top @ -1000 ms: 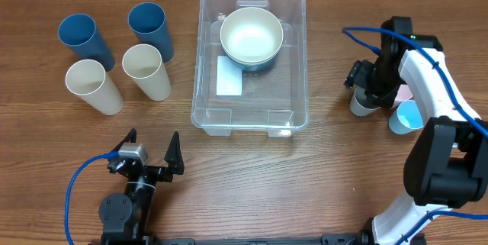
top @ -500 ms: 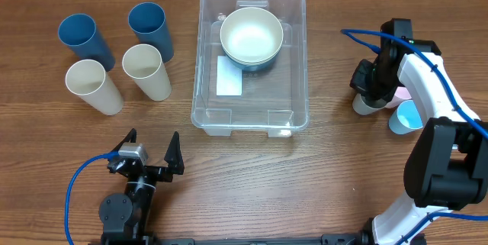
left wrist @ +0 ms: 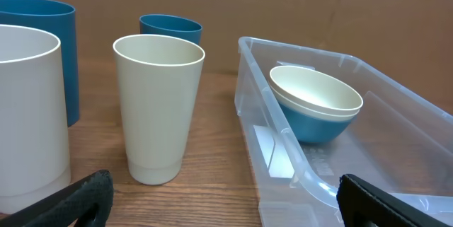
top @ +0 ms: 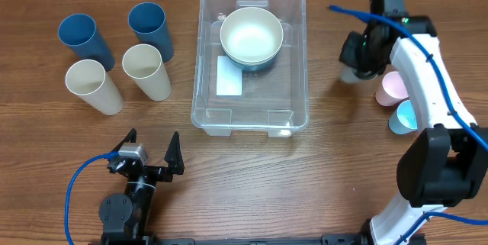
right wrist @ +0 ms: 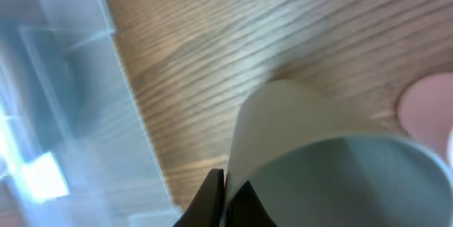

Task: Pack container
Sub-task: 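Move the right gripper to the grey cup and grasp it, then carry the grey cup into the bin beside the bowls and release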

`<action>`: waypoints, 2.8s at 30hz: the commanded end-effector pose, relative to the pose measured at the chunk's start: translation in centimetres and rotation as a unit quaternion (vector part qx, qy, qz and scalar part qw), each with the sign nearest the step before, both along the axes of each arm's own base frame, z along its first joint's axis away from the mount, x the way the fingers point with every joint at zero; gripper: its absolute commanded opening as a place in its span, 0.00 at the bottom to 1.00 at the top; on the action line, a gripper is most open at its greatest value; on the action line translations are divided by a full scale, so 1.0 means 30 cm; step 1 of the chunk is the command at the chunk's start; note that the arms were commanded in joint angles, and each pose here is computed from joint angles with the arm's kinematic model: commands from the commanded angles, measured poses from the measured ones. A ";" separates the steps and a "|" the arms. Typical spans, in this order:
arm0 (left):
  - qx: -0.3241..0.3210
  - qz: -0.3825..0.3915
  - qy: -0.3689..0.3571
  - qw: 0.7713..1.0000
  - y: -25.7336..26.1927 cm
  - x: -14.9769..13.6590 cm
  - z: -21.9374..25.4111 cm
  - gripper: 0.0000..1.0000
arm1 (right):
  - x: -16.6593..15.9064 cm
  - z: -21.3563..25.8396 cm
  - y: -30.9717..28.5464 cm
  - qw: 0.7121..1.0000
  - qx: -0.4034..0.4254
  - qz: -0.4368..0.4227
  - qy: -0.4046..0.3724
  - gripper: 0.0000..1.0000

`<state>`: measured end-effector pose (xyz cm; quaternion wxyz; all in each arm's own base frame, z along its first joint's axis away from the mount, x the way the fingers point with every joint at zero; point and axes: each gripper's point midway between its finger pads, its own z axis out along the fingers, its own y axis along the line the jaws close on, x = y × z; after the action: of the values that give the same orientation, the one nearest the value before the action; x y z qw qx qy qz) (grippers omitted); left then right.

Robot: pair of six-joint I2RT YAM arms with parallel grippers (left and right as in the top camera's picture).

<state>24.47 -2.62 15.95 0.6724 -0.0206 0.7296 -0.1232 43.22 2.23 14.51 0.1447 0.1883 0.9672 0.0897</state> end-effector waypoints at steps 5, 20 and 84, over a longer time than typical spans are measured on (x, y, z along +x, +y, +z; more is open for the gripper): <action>0.010 0.000 -0.003 1.000 0.000 -0.001 0.000 1.00 | 0.084 0.436 0.053 0.991 -0.011 0.031 -0.130 0.04; 0.010 0.000 -0.003 1.000 0.000 -0.001 0.000 1.00 | -0.150 0.344 0.685 0.953 -0.044 0.283 -0.096 0.04; 0.010 0.000 -0.003 1.000 0.000 -0.001 0.000 1.00 | 0.101 0.322 -0.105 0.998 -0.038 -0.058 -0.008 0.56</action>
<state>24.47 -2.62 15.94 0.6723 -0.0206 0.7297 -0.1231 46.47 2.72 24.42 0.1781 0.1708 0.9688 0.0206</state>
